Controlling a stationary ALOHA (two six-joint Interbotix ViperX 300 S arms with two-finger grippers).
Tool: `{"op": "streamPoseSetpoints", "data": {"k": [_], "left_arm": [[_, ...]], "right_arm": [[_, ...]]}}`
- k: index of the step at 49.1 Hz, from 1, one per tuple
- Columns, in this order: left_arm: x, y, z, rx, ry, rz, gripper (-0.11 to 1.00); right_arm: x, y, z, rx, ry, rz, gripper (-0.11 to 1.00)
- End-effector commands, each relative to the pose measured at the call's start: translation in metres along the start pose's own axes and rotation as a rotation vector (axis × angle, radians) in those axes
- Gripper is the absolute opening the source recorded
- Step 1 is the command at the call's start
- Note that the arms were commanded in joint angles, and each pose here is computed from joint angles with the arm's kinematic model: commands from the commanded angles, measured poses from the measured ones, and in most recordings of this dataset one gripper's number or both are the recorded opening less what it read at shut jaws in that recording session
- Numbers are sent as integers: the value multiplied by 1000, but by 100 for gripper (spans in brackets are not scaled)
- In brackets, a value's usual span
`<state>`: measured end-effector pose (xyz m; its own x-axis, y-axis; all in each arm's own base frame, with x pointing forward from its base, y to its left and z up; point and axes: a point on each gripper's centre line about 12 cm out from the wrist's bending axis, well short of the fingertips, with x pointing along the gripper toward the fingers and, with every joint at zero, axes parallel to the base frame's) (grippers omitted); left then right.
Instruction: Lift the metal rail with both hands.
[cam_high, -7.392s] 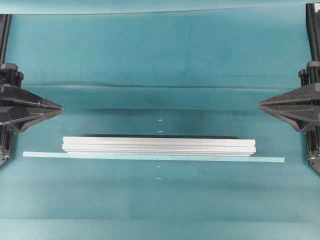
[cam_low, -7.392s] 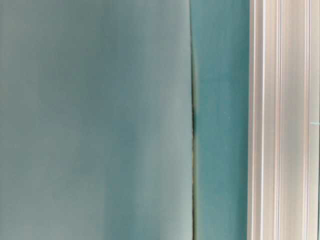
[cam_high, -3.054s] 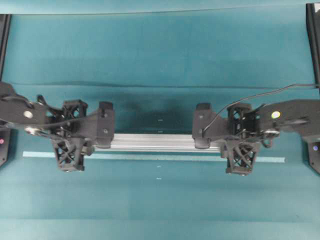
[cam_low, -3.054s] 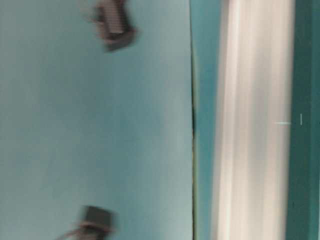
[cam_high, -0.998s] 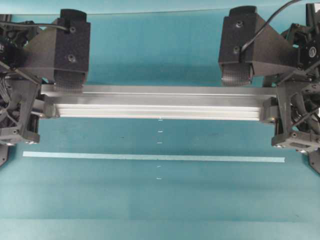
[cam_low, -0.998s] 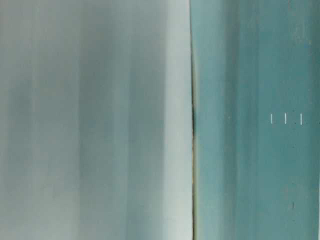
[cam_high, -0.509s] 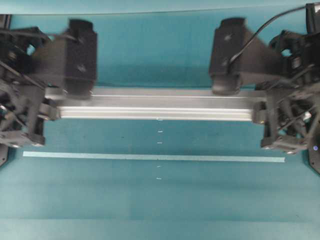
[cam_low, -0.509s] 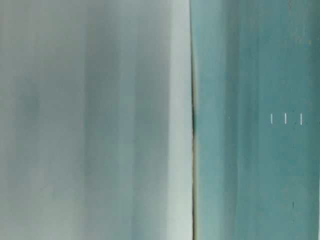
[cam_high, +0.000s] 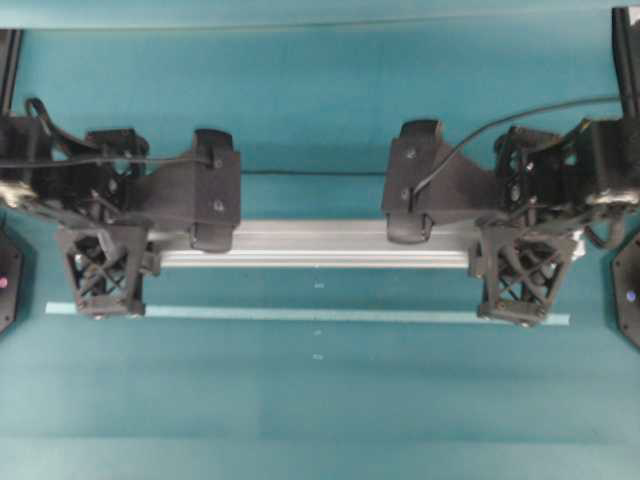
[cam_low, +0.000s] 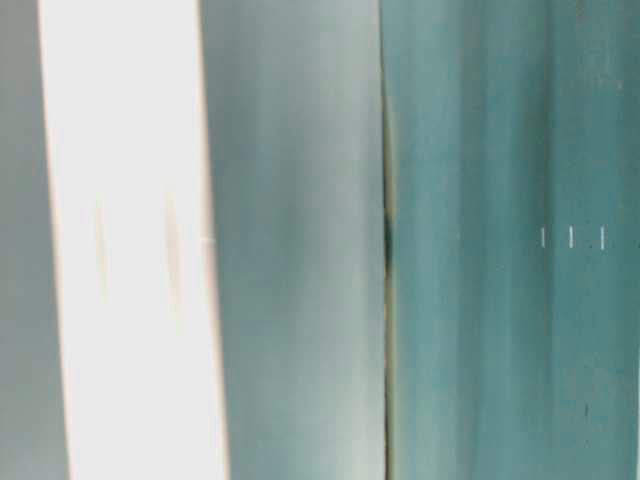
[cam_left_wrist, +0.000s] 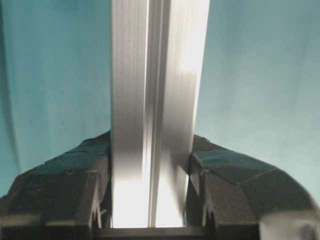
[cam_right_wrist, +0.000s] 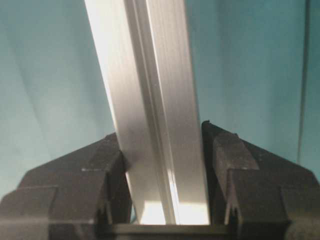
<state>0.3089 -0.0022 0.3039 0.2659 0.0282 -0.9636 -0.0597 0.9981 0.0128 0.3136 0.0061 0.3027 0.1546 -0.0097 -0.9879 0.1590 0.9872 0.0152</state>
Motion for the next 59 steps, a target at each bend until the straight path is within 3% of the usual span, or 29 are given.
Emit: {"op": "streamPoseSetpoints", "data": {"k": [1,24,31,59], "left_arm": [[-1,-1,5,-29,-71,-11,29],[73,1,-12,-34,-36,-8,29],[90,5,-13,-42,-85,-9,29],[149,9,-24,-51,-74,-8,29]], "right_arm": [[7,-8,6,35,-54,-6,38],[82,-9,-7,7,-44,-5,38],[104,-9,-12,-27,-30,-7,38],[162,-9,-27,-59,-31,-2,38]]}}
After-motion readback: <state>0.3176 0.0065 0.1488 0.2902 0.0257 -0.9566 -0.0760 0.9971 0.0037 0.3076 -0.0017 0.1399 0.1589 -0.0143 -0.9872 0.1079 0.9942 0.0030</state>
